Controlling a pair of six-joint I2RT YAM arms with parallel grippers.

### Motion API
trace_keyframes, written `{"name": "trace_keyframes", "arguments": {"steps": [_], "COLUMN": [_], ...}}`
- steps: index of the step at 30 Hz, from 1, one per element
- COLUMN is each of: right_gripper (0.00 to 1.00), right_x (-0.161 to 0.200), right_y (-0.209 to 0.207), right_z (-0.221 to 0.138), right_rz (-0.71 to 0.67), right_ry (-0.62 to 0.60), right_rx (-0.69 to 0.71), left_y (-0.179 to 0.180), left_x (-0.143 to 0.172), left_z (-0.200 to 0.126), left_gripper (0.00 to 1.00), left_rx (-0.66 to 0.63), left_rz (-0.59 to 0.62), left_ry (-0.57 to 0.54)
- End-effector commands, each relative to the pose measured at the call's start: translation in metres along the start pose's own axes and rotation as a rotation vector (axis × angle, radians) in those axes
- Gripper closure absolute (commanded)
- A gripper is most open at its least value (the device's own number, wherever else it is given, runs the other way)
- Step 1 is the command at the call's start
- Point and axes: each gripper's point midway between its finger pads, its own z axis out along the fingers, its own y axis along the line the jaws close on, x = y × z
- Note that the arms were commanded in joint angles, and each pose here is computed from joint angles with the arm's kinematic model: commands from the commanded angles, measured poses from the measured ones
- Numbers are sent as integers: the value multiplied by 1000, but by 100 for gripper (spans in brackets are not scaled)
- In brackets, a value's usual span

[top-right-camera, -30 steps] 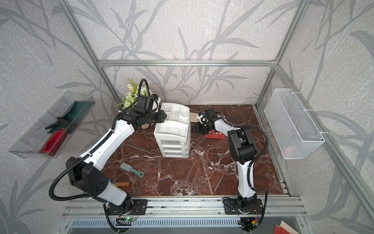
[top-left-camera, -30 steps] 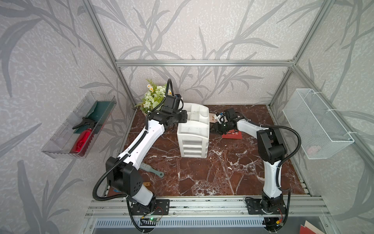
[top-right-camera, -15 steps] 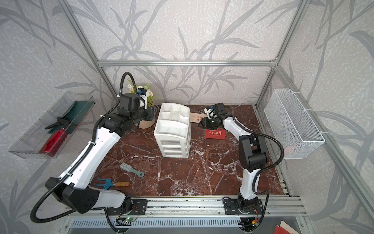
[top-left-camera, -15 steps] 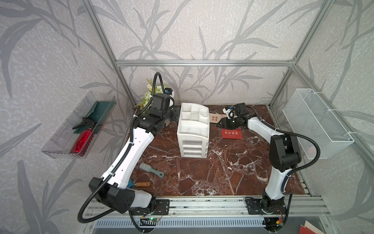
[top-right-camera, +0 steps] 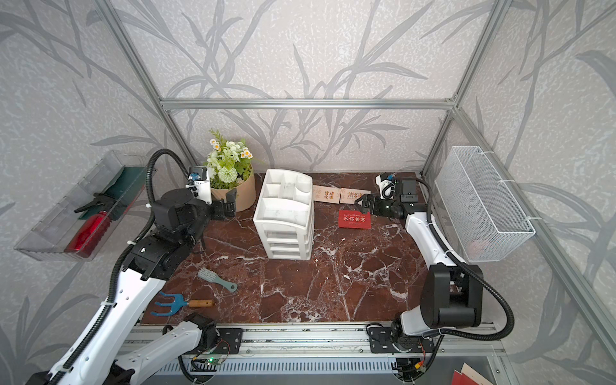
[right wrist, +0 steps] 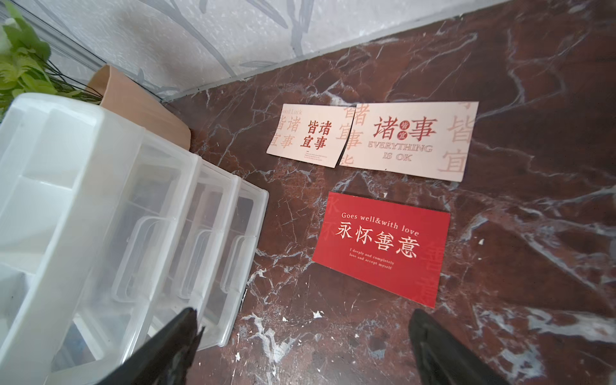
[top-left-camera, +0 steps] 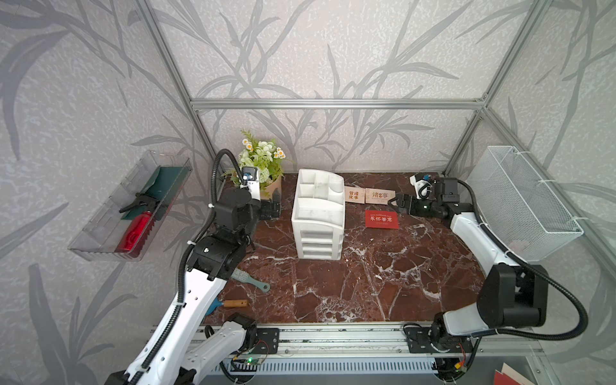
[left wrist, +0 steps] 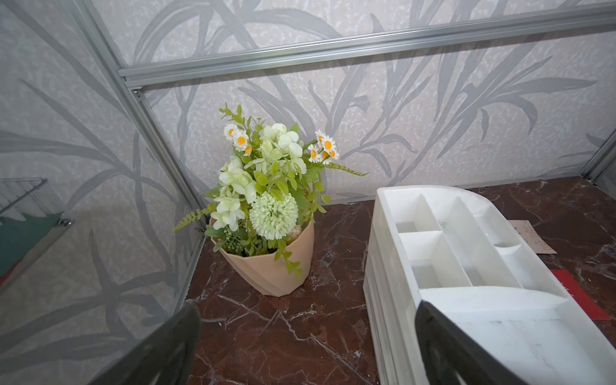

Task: Take the postcards out of the drawer
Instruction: Close the drawer in the storage box, then reset both arms

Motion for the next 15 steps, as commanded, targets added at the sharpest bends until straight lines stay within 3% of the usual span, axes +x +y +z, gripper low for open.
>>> {"name": "trace_keyframes", "arguments": {"steps": [1,8,11,15], "right_gripper": [1,1,1,1], "right_x": [-17,-24,-16,-4], "right_y": [1,-51,-82,-105], "right_z": [-17,-48,-58,-60], "right_rz": [-72,-64,-63,-98], "right_ry": [-90,-236,-305,-331], "right_rx": [45,389,549,626], "left_y": [13,44,50,65], "left_x": [9,58,93,136], "left_z": [7,35,49,65], "left_gripper": [1,1,1,1], "left_rx": [-89,-281,-284,-313], "left_rz": [23,-33,-46,-83], "left_ry": [21,82,112,147]}}
